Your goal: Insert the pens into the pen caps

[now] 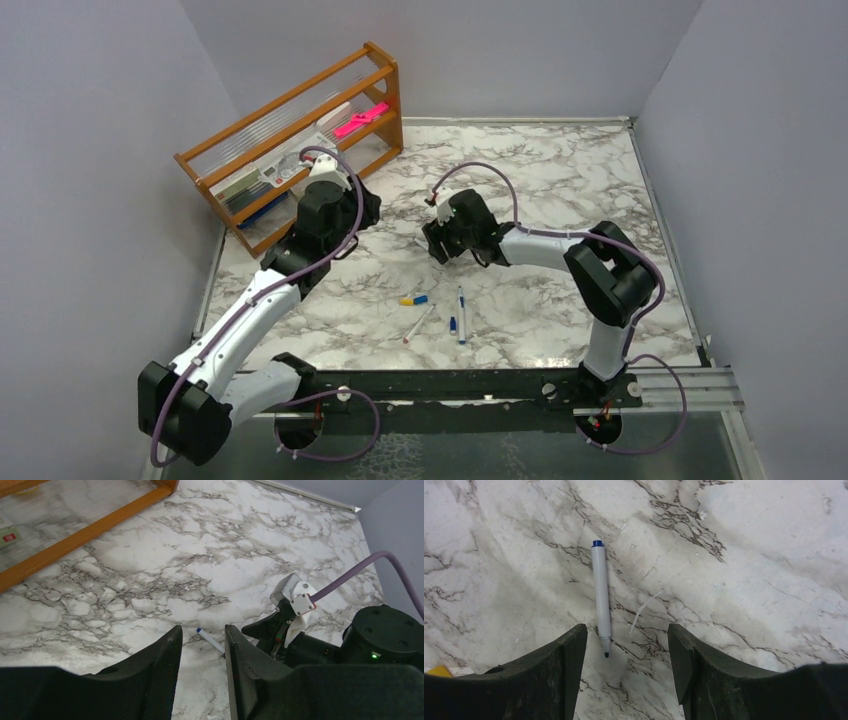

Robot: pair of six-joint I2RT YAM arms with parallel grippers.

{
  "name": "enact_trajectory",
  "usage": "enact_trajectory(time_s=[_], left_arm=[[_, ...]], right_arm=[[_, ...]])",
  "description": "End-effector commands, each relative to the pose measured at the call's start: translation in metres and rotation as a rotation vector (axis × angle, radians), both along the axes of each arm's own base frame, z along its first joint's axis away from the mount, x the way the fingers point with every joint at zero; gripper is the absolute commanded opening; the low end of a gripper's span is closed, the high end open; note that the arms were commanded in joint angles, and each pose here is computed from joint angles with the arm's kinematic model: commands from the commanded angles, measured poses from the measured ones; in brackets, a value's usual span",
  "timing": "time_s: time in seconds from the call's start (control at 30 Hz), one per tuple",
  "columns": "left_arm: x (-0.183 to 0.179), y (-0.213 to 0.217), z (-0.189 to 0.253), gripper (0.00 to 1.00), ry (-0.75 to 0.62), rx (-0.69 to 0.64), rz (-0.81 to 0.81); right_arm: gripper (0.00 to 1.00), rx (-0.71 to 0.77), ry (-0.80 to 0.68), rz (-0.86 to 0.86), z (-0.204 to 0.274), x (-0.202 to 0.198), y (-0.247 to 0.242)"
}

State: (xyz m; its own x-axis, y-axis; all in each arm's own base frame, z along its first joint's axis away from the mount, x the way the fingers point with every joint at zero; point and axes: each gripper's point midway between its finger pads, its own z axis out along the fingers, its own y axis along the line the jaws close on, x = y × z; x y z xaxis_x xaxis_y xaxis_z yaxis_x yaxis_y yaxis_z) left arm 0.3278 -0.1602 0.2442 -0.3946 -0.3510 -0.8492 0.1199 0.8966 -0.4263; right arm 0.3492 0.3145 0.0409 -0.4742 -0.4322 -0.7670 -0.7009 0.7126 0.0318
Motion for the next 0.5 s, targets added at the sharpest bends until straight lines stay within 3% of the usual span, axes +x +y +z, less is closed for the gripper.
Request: enact_trajectory(time_s=[0.0,0.33,0.4,0.47], left_arm=[[-0.007,0.014,-0.03,0.39,0.095,0.038,-0.008],[-0.007,0.016,-0.044,0.4,0.16,0.034,-0.055],[-0.007,0.015,-0.042,0.4,0.153,0.029,-0.065],[-0.007,0.012,-0.039,0.4,0.149,0.027,-0.088]], right_arm=[[0.6,0.047,0.015,0.086,-0.003,-0.01,0.016],[0.43,-0.047,0.061,0.068,-0.037,-0.018,0.014],[0.36,-0.078,0.065,0.058,-0.043,-0.018,0.013],[0.21,-0.096,0.066,0.048,-0.045,-0.018,0.013]])
